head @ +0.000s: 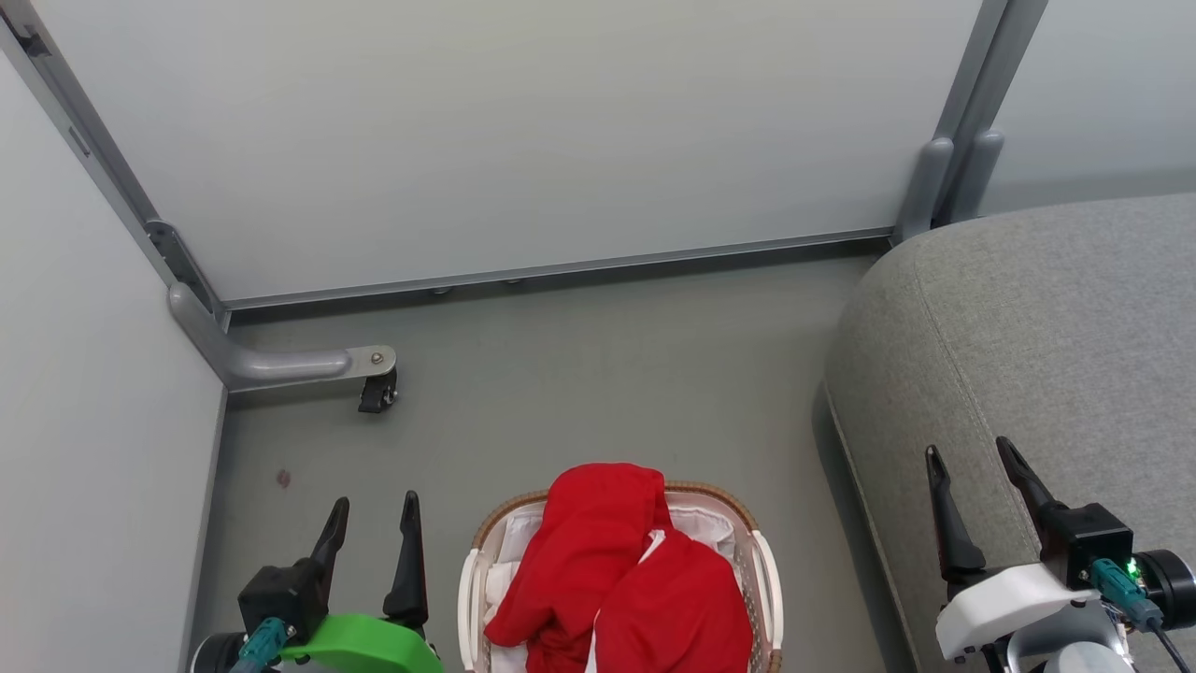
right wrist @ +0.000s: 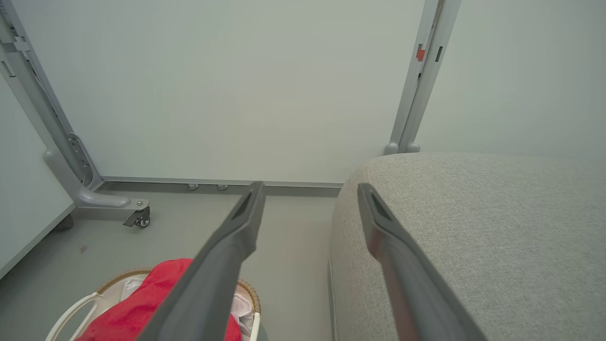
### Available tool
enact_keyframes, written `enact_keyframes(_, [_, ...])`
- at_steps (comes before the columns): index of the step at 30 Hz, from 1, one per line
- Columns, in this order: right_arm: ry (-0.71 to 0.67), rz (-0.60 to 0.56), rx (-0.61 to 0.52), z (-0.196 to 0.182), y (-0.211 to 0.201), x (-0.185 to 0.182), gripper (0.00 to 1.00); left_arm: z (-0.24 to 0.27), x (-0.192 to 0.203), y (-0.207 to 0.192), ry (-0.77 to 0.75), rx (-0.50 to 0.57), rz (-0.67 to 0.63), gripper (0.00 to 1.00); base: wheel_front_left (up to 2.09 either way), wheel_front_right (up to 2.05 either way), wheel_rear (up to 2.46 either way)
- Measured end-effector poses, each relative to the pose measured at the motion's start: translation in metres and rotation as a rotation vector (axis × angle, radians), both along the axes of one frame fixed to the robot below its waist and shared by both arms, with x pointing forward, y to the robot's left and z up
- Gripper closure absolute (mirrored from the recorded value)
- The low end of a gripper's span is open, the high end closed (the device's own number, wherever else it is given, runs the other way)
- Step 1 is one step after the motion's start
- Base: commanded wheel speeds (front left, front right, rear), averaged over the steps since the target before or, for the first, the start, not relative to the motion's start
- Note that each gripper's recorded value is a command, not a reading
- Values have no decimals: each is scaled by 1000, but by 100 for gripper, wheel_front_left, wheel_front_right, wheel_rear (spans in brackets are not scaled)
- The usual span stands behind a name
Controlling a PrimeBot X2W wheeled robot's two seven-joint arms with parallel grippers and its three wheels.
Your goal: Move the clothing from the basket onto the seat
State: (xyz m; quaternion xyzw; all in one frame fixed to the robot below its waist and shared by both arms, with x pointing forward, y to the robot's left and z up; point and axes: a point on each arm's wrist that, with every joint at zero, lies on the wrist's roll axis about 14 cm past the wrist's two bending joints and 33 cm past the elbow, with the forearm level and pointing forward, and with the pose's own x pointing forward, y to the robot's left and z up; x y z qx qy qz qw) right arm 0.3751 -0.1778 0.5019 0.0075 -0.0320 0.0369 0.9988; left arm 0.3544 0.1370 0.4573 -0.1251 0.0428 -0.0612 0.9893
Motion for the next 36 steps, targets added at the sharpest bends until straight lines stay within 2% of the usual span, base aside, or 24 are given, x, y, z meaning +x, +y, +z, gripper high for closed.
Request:
enact_keyframes(21, [22,0,2,-8,0,5,0,-12,3,-3,39,-11,-7,0,0,0,0])
enact_keyframes(27, [31,5,2,-12,2,23,0,-11,30,-10,32,-4,-33,0,0,0,0])
enact_keyframes(36, [50,16,14,-28,6,64,0,-64,68,-31,176,31,-116,0,0,0,0])
